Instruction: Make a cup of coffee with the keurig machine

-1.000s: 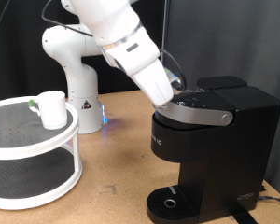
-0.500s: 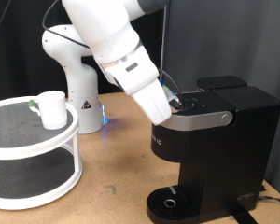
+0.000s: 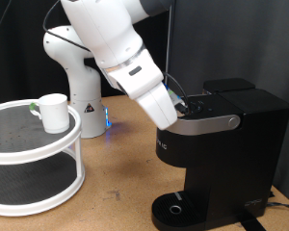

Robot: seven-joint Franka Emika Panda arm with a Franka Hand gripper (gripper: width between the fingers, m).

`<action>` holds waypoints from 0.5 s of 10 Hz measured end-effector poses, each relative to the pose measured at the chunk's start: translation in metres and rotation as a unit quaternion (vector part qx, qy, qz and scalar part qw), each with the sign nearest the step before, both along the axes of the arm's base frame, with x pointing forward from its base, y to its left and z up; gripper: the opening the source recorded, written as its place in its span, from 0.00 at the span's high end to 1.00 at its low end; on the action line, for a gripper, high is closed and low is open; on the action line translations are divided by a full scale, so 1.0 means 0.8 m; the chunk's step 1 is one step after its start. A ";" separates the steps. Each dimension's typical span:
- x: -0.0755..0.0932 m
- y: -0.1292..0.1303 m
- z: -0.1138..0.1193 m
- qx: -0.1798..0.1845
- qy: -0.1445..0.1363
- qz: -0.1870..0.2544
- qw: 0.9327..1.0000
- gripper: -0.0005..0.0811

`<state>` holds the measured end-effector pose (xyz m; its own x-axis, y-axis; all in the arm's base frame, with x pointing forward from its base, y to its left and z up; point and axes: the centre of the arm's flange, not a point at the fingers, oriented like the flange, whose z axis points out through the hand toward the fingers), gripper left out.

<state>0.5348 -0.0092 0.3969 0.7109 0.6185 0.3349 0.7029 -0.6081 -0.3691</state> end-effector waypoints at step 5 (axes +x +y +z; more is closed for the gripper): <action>-0.002 -0.017 0.008 0.028 -0.023 0.010 0.999 0.99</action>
<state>0.5332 -0.0226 0.4031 0.6811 0.6119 0.4022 0.7322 -0.5726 -0.3688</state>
